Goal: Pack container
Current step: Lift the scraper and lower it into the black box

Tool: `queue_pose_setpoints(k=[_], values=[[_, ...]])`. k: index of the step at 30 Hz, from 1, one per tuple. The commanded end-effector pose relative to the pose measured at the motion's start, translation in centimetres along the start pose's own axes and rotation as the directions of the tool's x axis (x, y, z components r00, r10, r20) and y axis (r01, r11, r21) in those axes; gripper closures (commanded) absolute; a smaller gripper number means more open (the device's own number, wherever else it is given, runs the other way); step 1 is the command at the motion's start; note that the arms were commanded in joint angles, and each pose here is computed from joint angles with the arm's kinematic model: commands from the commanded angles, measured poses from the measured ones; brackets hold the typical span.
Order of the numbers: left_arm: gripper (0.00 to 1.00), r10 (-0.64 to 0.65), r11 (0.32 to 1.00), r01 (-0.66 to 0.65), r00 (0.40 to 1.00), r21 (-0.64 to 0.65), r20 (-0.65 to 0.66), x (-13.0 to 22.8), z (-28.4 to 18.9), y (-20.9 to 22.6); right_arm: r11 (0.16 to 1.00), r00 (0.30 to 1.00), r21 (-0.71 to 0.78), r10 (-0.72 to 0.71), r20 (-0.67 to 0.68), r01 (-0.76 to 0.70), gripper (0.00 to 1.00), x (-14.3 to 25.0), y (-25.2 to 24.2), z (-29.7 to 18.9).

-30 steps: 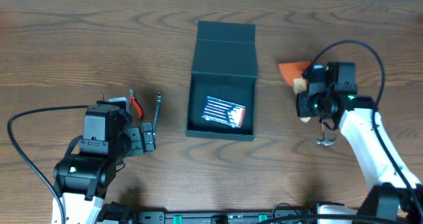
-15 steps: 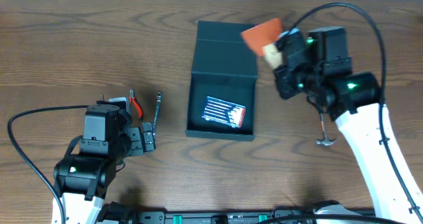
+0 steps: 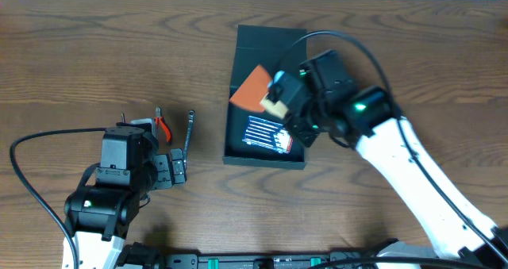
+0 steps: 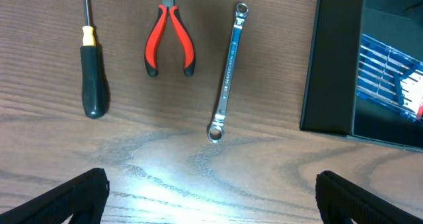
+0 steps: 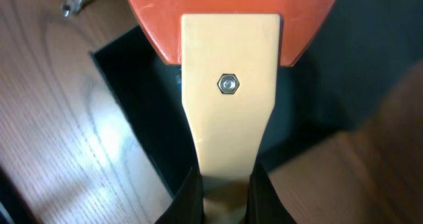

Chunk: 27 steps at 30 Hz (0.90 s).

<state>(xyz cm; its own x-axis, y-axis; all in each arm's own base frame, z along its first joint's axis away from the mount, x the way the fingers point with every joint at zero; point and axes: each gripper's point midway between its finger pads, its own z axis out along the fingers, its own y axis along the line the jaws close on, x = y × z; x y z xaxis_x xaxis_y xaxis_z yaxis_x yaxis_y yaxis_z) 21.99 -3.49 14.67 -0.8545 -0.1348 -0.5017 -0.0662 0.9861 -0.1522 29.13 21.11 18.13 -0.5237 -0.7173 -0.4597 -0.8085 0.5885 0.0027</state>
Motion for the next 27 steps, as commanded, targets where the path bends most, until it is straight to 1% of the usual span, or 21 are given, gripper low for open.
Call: queue_pose_setpoints(k=[1, 7, 19, 22, 27], values=[[0.02, -0.013, 1.0, 0.013, 1.0, 0.008, 0.013, -0.5, -0.5, -0.2, 0.998, 0.998, -0.026, -0.058, -0.031, 0.058, 0.99, -0.4, 0.9, 1.7], [0.01, -0.013, 1.0, 0.013, 1.0, 0.007, 0.01, -0.4, -0.5, -0.1, 0.997, 0.994, -0.048, -0.057, -0.096, 0.053, 0.99, 0.1, 0.8, 5.0], [0.01, -0.013, 1.0, 0.013, 1.0, 0.007, 0.008, -0.4, -0.5, -0.1, 0.998, 0.98, -0.064, -0.041, -0.193, 0.029, 0.99, 1.7, -0.1, 10.0], [0.01, -0.013, 1.0, 0.013, 1.0, 0.007, 0.008, -0.4, -0.5, -0.1, 0.997, 0.977, -0.068, -0.038, -0.209, 0.024, 0.99, 2.0, -0.3, 10.7], [0.01, -0.013, 1.0, 0.013, 1.0, 0.007, 0.008, -0.4, -0.5, -0.1, 0.999, 0.979, -0.035, -0.022, -0.205, 0.015, 0.99, 2.0, -1.4, 10.7]])
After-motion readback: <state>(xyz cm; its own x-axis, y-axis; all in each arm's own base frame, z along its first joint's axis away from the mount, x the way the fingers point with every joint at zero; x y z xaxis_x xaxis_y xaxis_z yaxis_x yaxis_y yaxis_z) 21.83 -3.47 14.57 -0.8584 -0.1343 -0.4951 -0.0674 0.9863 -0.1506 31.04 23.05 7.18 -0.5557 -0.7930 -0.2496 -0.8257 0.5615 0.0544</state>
